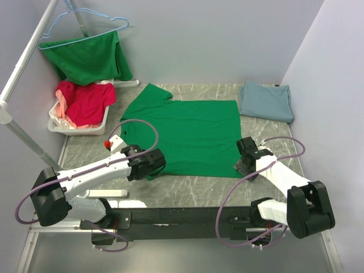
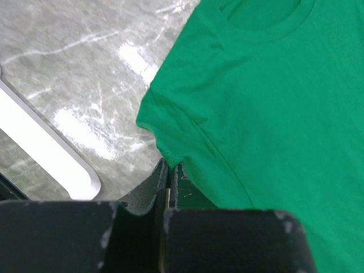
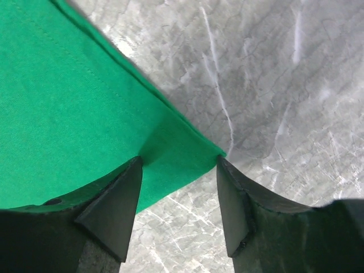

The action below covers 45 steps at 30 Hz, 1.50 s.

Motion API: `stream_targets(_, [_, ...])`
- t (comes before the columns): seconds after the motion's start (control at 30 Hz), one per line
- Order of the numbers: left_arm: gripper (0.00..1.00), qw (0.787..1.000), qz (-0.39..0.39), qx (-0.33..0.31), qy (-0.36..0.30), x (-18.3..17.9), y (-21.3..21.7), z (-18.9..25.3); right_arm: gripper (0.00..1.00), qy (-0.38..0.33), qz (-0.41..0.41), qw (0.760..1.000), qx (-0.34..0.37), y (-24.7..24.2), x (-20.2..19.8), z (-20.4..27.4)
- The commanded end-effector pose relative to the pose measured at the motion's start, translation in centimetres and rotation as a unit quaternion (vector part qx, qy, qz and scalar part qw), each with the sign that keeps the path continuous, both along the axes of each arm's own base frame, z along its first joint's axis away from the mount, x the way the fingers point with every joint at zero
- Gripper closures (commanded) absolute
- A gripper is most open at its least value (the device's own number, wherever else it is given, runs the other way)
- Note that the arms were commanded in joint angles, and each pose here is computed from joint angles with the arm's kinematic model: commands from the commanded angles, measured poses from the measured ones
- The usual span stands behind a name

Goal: Fold and stack the t-shirts
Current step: Fold the tshirt

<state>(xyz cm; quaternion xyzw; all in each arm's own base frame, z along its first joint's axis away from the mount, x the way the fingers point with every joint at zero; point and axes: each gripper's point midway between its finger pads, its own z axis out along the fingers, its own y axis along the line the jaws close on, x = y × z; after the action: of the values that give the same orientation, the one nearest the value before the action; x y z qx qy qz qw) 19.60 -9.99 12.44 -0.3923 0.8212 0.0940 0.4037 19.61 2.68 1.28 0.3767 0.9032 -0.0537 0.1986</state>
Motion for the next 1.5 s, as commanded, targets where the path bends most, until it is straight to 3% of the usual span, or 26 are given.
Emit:
stream_targets(0.0, [0.99, 1.0, -0.004, 0.025, -0.016, 0.7, 1.0, 1.6, 0.42, 0.021, -0.026, 0.999, -0.022, -1.0, -0.8, -0.8])
stream_targets(0.13, [0.99, 0.999, 0.0, 0.029, -0.021, 1.2, 1.2, 2.1, 0.62, 0.03, -0.027, 0.999, -0.023, -1.0, -0.8, -1.3])
stream_targets(0.27, [0.99, 0.999, 0.004, 0.029, -0.026, 1.4, 1.5, 2.4, 0.74, 0.03, -0.025, 0.999, -0.02, -0.8, -0.8, -1.4])
stream_targets(0.57, [0.99, 0.999, 0.016, 0.04, -0.033, 2.0, 2.8, 3.2, 0.79, 0.008, -0.021, 1.0, -0.009, -0.6, -0.7, -0.6])
stream_targets(0.8, [0.99, 0.997, 0.035, 0.048, -0.058, 3.5, 3.8, 5.2, 1.0, -0.024, -0.02, 0.999, -0.007, -0.6, 0.3, 1.4])
stream_targets(1.1, [0.99, 0.993, 0.042, 0.078, -0.08, 7.1, 3.2, 7.6, 1.0, -0.081, -0.007, 0.997, -0.008, 0.0, 4.8, 5.6])
stream_targets(1.47, [0.99, 0.992, 0.037, 0.111, -0.049, 10.1, 2.2, 6.2, 1.0, -0.09, -0.008, 0.996, -0.022, -1.2, 9.2, 6.7])
